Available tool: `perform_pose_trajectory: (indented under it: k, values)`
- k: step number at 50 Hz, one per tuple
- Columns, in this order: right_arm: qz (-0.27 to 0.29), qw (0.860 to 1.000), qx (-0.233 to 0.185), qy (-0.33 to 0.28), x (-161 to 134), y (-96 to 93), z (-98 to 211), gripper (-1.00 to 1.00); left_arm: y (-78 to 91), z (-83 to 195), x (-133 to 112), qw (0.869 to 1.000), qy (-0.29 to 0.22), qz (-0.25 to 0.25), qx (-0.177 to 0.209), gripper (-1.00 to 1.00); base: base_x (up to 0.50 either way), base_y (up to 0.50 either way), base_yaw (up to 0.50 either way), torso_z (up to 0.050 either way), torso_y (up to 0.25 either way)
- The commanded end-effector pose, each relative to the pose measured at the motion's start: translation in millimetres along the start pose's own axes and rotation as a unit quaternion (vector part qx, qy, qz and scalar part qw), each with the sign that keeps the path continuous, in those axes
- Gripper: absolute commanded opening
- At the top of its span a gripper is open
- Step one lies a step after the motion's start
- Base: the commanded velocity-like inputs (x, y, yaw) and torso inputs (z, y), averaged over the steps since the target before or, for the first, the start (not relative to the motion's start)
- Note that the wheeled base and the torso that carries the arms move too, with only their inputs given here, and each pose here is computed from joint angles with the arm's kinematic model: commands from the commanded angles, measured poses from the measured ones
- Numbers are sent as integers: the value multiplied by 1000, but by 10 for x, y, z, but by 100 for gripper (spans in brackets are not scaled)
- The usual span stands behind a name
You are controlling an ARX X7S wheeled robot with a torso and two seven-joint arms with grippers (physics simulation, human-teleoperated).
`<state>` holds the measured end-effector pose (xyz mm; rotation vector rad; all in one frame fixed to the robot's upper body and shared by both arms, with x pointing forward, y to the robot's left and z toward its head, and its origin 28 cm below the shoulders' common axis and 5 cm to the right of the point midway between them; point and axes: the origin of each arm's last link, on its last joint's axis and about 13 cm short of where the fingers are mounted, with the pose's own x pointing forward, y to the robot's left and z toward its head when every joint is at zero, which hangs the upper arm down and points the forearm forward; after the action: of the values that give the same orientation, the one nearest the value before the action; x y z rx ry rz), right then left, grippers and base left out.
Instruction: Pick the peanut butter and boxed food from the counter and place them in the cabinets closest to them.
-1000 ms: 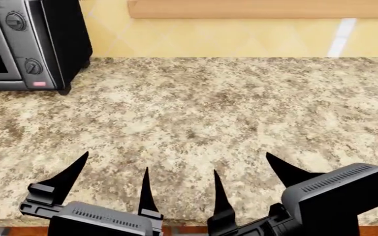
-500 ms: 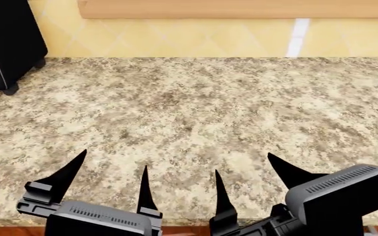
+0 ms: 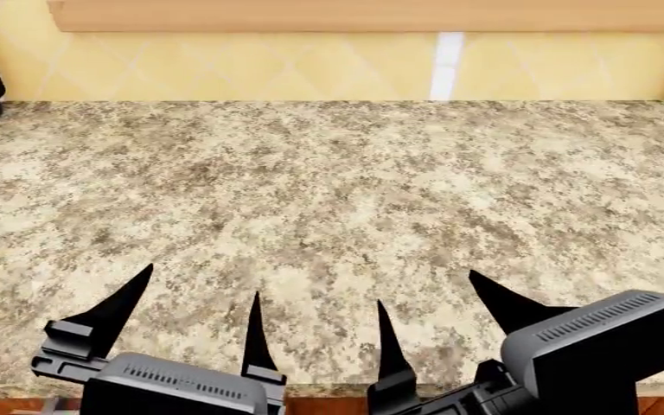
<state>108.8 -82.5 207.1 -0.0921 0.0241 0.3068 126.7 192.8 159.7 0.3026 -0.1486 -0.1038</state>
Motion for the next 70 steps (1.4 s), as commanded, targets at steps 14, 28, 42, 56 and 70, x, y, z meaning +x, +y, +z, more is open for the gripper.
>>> perform_pose_trajectory:
  k: [14,28,42,56,70]
  values:
    - [2,1000,-1,0,7,4,5,100,-2,-2,20,1000,0,-3,2,100,-1,-500,0,0,0]
    - [3,1000,0,3,18,11,-9,100,-1,-14,21,1000,0,-3,0,100,-1,-500,0,0,0]
    - [3,1000,2,4,24,10,-25,100,-1,-20,12,1000,1,-2,0,100,-2,-500,0,0,0]
    - [4,1000,1,4,25,15,-23,100,3,-13,15,1000,0,-2,0,100,-2,-500,0,0,0]
    - [4,1000,1,3,23,10,-11,100,-5,-9,19,1000,1,-5,2,100,-2,-500,0,0,0]
